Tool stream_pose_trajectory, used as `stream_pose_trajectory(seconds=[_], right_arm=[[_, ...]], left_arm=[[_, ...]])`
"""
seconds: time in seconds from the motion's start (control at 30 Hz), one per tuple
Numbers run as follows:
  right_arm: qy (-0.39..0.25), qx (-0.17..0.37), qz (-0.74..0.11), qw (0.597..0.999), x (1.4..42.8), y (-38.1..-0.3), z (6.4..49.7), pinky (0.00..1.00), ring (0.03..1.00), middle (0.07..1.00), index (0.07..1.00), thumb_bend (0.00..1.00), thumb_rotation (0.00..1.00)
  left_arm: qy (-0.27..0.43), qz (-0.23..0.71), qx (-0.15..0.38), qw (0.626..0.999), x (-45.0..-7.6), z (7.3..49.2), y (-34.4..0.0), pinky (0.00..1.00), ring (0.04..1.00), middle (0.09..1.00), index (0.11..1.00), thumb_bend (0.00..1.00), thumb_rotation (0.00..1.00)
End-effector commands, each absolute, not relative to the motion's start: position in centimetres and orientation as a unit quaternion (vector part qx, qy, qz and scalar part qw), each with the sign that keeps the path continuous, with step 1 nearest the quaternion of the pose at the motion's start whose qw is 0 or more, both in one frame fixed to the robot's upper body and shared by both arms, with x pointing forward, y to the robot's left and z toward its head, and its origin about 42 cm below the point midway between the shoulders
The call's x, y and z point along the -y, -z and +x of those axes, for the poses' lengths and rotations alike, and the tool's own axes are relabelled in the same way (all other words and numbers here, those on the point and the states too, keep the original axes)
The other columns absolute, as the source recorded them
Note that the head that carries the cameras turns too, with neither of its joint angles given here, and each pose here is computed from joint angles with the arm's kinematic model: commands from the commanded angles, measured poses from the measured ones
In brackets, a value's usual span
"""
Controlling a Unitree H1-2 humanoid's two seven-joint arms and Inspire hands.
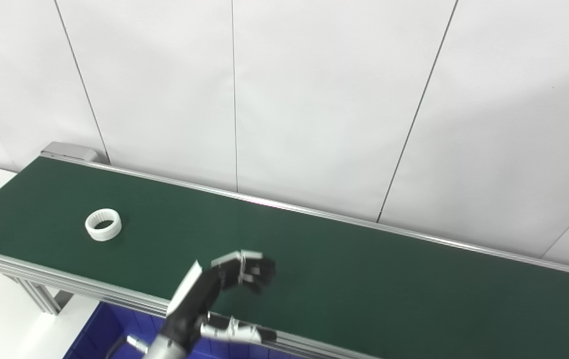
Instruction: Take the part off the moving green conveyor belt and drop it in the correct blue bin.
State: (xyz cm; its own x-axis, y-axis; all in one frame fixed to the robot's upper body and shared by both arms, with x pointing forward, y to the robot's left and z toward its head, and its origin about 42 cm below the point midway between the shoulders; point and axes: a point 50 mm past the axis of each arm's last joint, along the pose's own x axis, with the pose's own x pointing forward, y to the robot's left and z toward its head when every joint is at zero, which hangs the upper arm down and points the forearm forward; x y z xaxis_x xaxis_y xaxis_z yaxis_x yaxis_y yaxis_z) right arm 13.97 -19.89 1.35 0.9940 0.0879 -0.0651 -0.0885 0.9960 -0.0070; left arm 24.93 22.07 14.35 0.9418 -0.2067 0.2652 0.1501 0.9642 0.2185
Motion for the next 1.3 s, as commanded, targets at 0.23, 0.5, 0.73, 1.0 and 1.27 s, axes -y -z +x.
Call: stream_pose_trajectory(seconds=[0.23,0.5,0.73,1.0,1.27], right_arm=[[-0.045,0.008,0.000,0.999,19.9,-2.4,14.3,0.82,0.857,0.889,0.979,0.18,1.00],[-0.039,0.009,-0.002,0.999,19.9,-2.4,14.4,0.82,0.854,0.884,0.977,0.20,1.00],[-0.042,0.009,0.004,0.999,20.0,-2.4,14.5,0.83,0.866,0.895,0.984,0.19,1.00],[-0.037,0.012,0.000,0.999,19.9,-2.6,14.5,0.82,0.857,0.885,0.972,0.22,1.00],[-0.039,0.011,0.011,0.999,20.0,-2.5,14.7,0.82,0.855,0.891,0.979,0.22,1.00]], left_arm=[[0.019,0.163,0.194,0.967,-21.5,29.3,-18.3,0.65,0.747,0.794,0.807,0.83,0.16],[0.001,0.351,0.178,0.920,-22.5,32.1,-19.6,0.70,0.793,0.829,0.811,0.82,0.20],[0.074,0.498,0.099,0.858,-23.2,35.2,-21.8,0.80,0.861,0.862,0.828,0.84,0.20],[0.148,0.541,0.061,0.826,-23.7,37.7,-22.2,0.72,0.827,0.840,0.791,0.96,0.10],[0.174,0.577,0.033,0.797,-24.4,38.6,-21.8,0.75,0.832,0.854,0.811,0.96,0.05]])
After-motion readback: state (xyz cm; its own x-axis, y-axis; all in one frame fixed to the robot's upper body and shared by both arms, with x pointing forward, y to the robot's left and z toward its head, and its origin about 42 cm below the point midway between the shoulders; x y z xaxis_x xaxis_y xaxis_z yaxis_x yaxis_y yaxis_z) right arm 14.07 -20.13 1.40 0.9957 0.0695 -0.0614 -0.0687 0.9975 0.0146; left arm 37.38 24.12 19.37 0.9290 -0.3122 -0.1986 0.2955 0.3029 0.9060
